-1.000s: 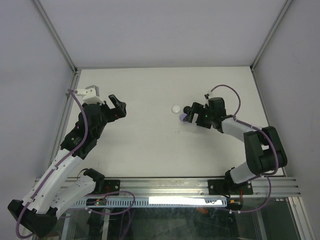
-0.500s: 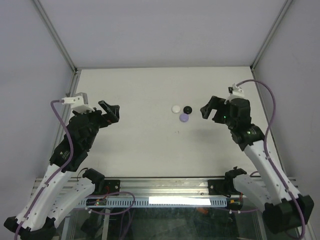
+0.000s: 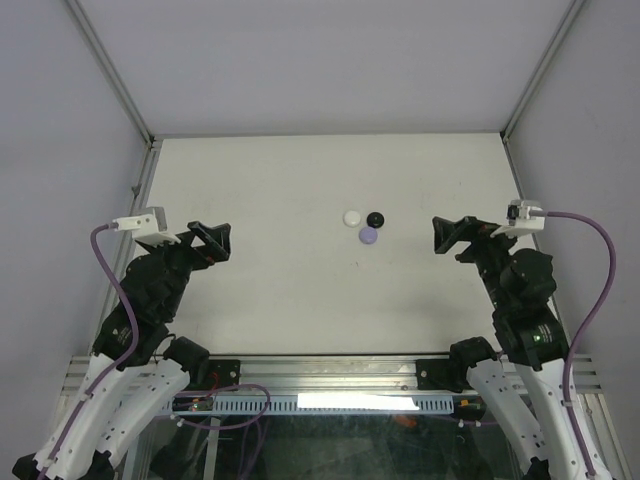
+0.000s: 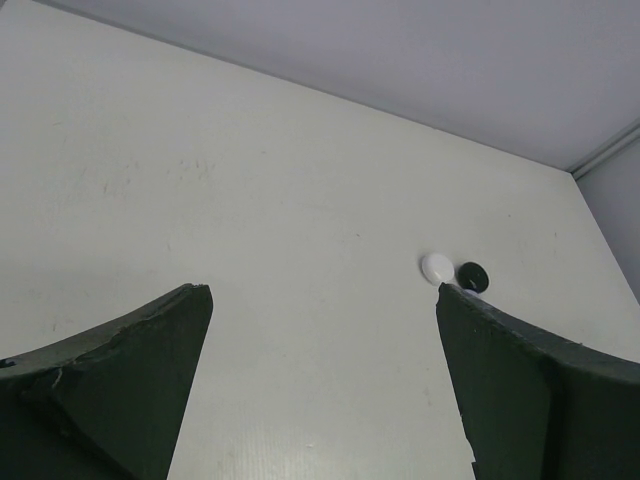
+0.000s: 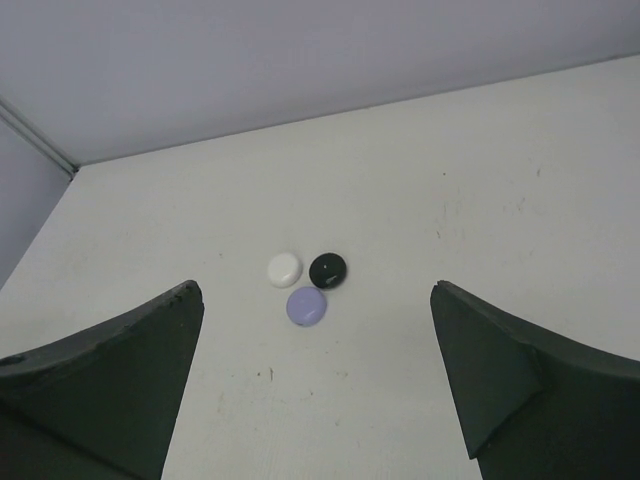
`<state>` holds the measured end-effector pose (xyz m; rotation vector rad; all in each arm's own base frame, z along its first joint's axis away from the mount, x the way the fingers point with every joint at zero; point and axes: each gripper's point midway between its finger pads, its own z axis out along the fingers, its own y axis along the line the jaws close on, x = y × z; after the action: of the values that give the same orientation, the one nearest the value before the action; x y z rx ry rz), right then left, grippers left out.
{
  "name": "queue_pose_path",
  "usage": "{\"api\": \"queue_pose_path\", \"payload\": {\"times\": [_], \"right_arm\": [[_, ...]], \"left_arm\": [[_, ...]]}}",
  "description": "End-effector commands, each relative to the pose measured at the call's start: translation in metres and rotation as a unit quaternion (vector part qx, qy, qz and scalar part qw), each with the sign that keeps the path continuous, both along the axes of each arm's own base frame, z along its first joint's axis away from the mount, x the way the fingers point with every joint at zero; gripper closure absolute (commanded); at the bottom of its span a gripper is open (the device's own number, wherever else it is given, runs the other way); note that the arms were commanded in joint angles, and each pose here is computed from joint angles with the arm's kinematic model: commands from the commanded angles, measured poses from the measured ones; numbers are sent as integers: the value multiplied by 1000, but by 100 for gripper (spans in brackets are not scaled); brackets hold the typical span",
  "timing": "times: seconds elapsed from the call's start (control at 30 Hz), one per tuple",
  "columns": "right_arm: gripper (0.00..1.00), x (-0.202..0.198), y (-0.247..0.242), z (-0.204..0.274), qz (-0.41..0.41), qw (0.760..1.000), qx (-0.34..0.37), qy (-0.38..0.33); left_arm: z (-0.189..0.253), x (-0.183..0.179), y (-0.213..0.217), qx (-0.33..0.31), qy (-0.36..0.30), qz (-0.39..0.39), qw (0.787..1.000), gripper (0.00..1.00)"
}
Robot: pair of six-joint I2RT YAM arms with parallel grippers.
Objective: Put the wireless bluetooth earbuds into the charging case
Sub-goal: Reset both arms
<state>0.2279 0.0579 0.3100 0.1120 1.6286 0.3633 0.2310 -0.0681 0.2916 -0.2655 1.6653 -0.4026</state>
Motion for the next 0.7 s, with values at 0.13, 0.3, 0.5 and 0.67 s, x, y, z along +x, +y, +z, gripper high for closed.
{"api": "queue_pose_path", "payload": {"times": [0.13,0.3,0.5,0.67], "right_arm": [[1,13,-4,-13,-19,1000,-4,0],[0,16,-9,-18,-36,999,-4,13],[1,17,-10,-17,-38,999,-9,11],[1,19,-6,-19,-28,999,-14,16]], "left_arm": [[3,-2,20,5,-43,41,998,1],[1,-1,26,14,-44,55,997,1],[-2,0,29,18,-41,63,997,1],[-3,1,29,16,-40,64,997,1]]}}
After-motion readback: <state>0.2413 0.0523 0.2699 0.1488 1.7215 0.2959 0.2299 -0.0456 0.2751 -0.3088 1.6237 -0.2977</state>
